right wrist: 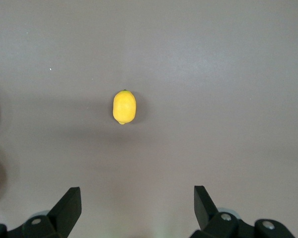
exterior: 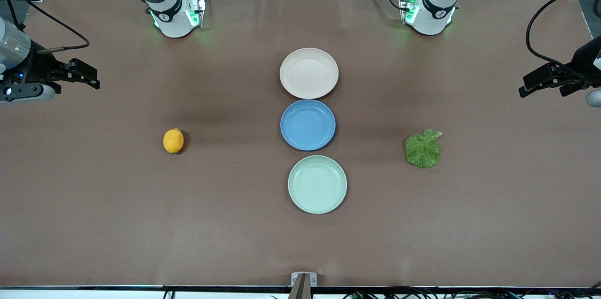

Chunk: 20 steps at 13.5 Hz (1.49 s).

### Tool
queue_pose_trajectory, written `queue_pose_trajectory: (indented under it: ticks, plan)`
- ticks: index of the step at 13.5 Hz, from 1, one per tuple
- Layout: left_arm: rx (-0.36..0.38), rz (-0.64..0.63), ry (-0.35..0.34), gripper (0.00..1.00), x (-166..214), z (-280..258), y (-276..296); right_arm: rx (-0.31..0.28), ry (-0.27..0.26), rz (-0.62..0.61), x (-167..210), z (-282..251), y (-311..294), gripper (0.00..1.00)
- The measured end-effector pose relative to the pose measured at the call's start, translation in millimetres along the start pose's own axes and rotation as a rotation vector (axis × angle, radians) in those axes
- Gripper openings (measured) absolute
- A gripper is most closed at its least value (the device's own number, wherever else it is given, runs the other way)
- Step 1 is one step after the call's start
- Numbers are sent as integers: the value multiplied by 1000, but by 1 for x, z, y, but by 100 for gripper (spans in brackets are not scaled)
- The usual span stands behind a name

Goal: Pick lemon and lettuce from plates

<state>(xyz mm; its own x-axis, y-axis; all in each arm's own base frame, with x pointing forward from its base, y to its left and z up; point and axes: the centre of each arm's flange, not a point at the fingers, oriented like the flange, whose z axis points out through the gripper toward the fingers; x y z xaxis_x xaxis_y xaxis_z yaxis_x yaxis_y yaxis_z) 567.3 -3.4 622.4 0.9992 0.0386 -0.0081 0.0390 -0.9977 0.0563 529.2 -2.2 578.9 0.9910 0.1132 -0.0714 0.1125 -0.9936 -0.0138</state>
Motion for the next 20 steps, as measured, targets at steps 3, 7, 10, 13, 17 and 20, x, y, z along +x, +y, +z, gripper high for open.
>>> queue_pose_trajectory:
  ticks: [3,7,10,13,17,20]
  plan:
    - [3,-4,0,100,0,0,-2,0,4,3,-3,-2,1,100]
    - [6,7,5,100,0,-2,5,0,10,5,-10,-11,2,100]
    - [7,-6,7,100,0,-3,-2,-1,14,5,-11,-13,2,100]
    - [7,-6,8,100,0,-4,-2,-1,19,5,-11,-14,2,100]
    - [7,-5,9,100,0,-4,-1,0,23,5,-11,-15,1,100]
    - [7,-5,10,100,0,-4,-1,2,23,6,-11,-15,1,100]
